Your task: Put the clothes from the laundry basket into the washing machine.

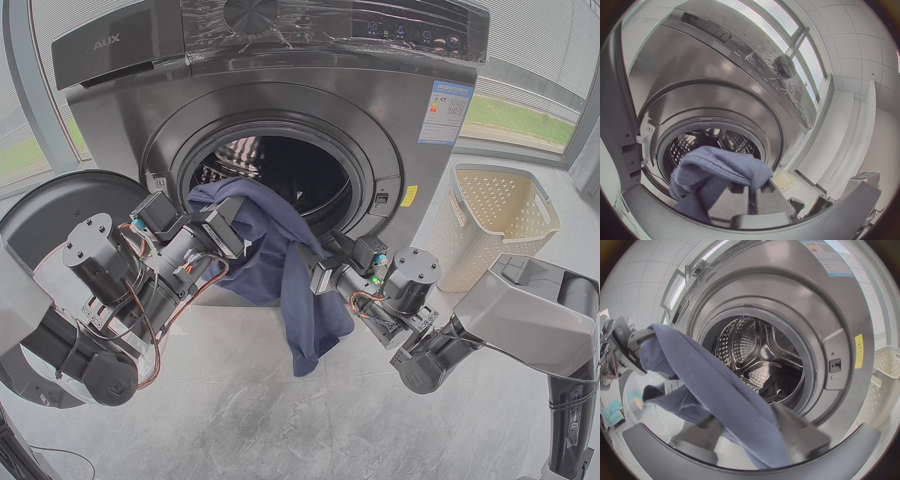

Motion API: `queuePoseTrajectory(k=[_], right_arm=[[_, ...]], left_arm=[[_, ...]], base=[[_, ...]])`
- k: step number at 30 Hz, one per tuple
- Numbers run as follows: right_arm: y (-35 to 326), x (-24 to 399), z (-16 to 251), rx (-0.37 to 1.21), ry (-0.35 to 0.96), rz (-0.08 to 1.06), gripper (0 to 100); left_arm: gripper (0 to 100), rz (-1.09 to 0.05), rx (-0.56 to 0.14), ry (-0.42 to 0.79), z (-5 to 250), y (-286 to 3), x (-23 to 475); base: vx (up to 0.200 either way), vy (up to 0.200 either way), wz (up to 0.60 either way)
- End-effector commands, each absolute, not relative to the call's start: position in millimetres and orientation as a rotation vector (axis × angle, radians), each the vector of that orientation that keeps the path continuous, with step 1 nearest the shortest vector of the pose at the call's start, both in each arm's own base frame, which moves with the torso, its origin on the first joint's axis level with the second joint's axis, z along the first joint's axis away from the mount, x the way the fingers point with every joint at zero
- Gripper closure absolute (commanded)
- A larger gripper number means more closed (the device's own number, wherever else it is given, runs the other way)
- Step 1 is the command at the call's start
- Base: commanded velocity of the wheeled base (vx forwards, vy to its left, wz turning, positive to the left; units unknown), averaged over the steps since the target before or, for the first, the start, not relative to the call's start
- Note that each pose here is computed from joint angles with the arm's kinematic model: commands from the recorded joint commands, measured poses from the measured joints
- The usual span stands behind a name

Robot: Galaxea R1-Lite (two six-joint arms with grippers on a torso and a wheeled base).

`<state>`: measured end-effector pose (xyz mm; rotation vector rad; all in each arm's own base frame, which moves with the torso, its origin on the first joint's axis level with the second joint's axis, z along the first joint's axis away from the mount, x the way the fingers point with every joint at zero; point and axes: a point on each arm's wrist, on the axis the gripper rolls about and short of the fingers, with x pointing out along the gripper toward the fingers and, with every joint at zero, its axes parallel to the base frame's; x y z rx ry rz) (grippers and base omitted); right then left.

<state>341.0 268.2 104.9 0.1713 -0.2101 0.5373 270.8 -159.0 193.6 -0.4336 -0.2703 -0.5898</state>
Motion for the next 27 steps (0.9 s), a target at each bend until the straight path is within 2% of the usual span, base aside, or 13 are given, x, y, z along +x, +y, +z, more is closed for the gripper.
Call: queuePoseTrajectory(k=[1, 6, 11, 20, 27], right_arm=[[268.0, 322.5, 91.0, 0.144, -0.144, 0.563, 0], [264.3, 292.8, 81.3, 0.113, -0.067, 0.602, 0], [268.7, 278.2, 83.7, 0.110, -0.056, 0.637, 0], [305.6, 235.8, 82.8, 0.127, -0.050, 0.808, 0], [331.3, 229.7, 73.1, 0.132, -0.052, 0.856, 0]], left_arm=[[100, -0.587, -0.438, -0.281, 196.2, -159.7, 272.0], [100, -0.584, -0.439, -0.288, 197.5, -160.1, 272.9], [100, -0.579, -0.439, -0.291, 197.3, -161.0, 274.6], [100, -0.574, -0.436, -0.292, 196.8, -161.0, 276.7], [100, -0.572, -0.435, -0.293, 196.8, -160.6, 276.9]], base=[[0.000, 0.000, 0.00], [0.000, 0.000, 0.00], [0.000, 0.000, 0.00], [0.000, 0.000, 0.00], [0.000, 0.000, 0.00]])
